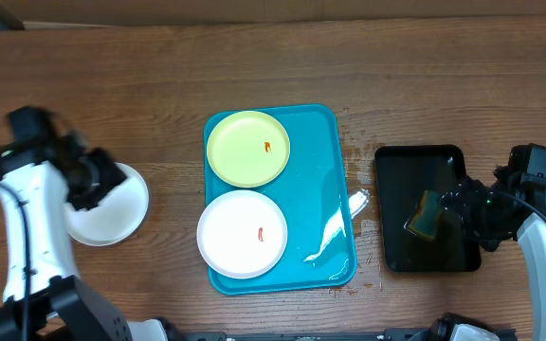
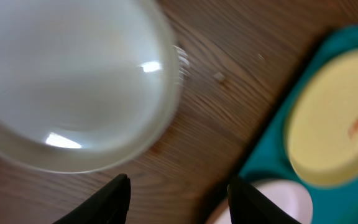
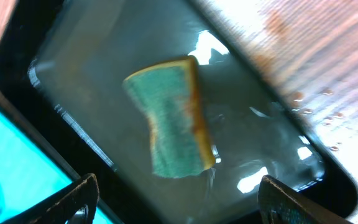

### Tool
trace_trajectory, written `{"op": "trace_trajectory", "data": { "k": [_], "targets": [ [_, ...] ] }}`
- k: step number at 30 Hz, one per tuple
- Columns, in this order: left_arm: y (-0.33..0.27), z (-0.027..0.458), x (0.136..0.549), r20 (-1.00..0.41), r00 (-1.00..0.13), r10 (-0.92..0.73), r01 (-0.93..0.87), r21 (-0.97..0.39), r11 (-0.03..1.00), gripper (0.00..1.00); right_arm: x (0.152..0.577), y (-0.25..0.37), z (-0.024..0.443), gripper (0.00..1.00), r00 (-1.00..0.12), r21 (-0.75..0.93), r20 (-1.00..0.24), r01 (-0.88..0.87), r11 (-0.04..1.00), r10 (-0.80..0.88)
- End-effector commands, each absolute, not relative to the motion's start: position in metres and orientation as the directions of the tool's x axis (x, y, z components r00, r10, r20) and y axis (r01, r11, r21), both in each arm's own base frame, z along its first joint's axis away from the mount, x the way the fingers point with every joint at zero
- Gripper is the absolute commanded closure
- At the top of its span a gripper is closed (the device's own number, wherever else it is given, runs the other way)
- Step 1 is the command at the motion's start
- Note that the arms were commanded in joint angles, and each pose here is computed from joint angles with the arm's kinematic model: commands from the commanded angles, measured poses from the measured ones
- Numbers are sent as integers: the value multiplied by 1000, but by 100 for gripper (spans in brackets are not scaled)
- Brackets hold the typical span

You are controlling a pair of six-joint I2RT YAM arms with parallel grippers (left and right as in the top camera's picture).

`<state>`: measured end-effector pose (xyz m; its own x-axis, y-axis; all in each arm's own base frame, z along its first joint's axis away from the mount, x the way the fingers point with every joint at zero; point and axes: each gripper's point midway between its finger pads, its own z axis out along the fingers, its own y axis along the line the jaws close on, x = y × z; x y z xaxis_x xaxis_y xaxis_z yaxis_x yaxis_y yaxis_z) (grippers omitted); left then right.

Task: Clean dirty plates on tray and stack at the side
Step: 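Set the white plate down on the table left of the tray, then grasp the rim of the front white plate with the left gripper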

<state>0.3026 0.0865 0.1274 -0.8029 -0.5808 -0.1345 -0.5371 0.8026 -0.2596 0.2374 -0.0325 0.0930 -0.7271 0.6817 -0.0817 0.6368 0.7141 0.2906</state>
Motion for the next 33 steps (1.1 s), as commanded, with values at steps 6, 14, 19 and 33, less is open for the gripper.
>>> {"op": "trace_trajectory", "data": {
  "k": [6,14,19,33],
  "targets": [
    [-37,114,286,-69,-991,-111,-96,-193,977,46,250,-2,111,17,-836,461,-97,443,769,540],
    [-46,80,248,59,-986,-158,-163,-105,981,46,245,-1,110,17,-838,456,-76,453,766,540],
    [-44,50,231,93,-983,-155,-164,-93,982,50,246,-1,110,17,-838,456,-80,451,767,540],
    [-66,18,228,61,-988,-142,-151,-195,969,96,247,-2,110,16,-837,454,-84,451,768,541]
  ]
}}
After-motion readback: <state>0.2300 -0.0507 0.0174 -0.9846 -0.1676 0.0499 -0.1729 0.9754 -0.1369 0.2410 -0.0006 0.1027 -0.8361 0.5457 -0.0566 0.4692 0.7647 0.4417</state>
